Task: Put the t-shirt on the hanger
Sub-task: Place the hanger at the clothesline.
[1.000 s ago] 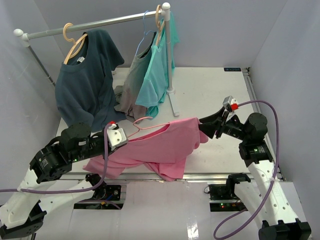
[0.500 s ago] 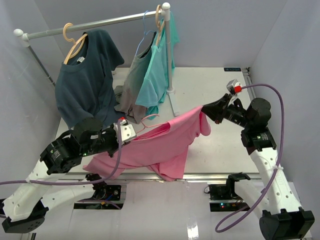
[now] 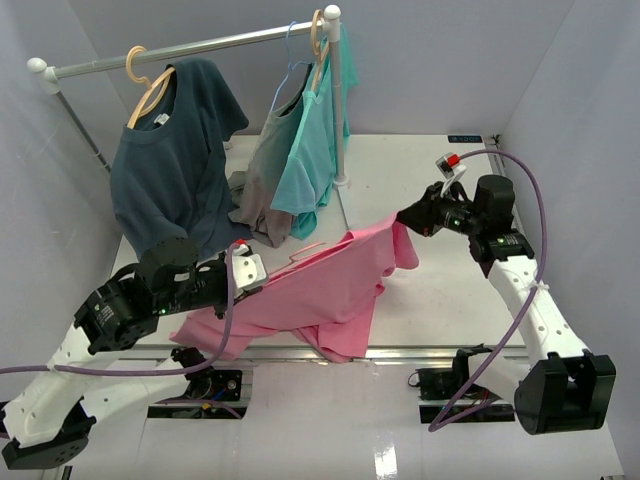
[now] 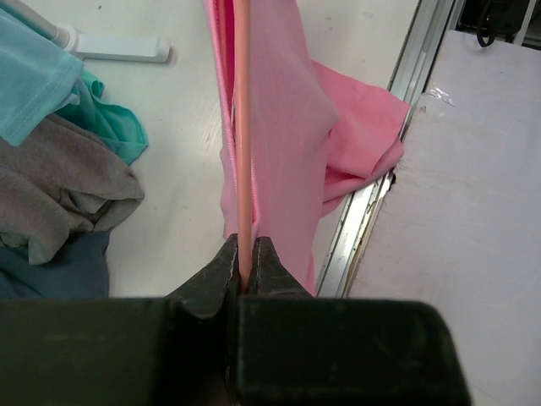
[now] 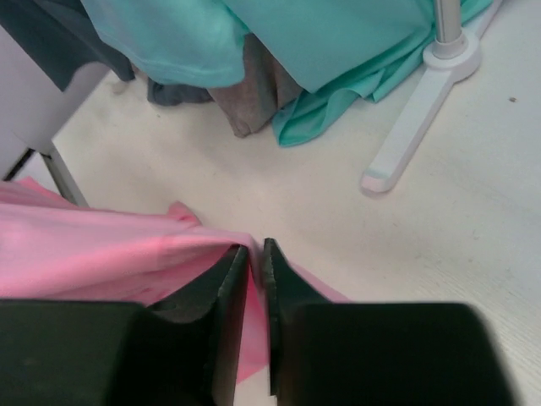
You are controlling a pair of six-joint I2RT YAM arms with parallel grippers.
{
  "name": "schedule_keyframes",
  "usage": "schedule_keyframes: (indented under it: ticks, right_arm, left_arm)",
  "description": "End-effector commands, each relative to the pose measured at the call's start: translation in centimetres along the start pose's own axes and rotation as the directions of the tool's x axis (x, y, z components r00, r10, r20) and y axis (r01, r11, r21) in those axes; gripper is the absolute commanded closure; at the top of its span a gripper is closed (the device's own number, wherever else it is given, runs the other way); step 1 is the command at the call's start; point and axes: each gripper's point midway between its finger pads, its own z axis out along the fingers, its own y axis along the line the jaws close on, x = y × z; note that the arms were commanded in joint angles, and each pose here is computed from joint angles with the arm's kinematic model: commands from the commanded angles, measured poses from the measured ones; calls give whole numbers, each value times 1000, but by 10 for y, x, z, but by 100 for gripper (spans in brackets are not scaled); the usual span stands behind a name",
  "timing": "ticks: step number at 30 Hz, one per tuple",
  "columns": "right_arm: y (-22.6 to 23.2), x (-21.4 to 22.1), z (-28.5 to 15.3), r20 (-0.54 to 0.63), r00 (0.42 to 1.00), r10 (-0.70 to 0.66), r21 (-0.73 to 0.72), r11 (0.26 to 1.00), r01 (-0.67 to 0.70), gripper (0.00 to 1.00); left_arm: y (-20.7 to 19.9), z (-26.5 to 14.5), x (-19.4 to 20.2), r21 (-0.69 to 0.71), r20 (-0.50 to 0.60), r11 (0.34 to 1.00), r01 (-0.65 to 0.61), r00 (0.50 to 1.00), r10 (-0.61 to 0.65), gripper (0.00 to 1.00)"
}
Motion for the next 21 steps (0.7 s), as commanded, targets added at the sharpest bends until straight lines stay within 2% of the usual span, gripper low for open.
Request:
schedule_keyframes:
  ticks: [1, 3, 5, 10, 13, 16, 19, 21]
  right_arm:
    - [13, -18, -16, 64, 994, -86, 13, 996, 85, 65]
    - [23, -25, -24, 72, 992, -106, 17, 994, 105, 54]
    - [30, -29, -30, 76, 990, -120, 27, 993, 119, 48]
    - [48, -41, -59, 133, 975, -178, 102, 981, 165, 53]
    - [69, -47, -71, 172, 962, -210, 71, 977, 201, 56]
    - [105, -55, -81, 216, 934, -285, -49, 952, 302, 55]
    - [140, -58, -87, 276, 888, -368, -183, 887, 424, 52]
    - [159, -48, -83, 276, 882, -382, -307, 834, 458, 48]
  left_arm:
    - [2, 1, -17, 0, 59, 1000, -26, 998, 26, 100]
    - [7, 1, -21, -21, 68, 999, -24, 997, 25, 100]
    - [10, 2, -23, -35, 68, 999, -19, 997, 21, 100]
    - [18, 1, -26, -75, 66, 997, 2, 998, 3, 100]
    - [22, 5, -24, -86, 47, 996, 10, 999, -6, 100]
    - [22, 10, -25, -77, 43, 997, 10, 999, -7, 100]
    - [22, 14, -26, -70, 43, 997, 15, 999, -12, 100]
    - [19, 16, -30, -47, 48, 999, 19, 999, -17, 100]
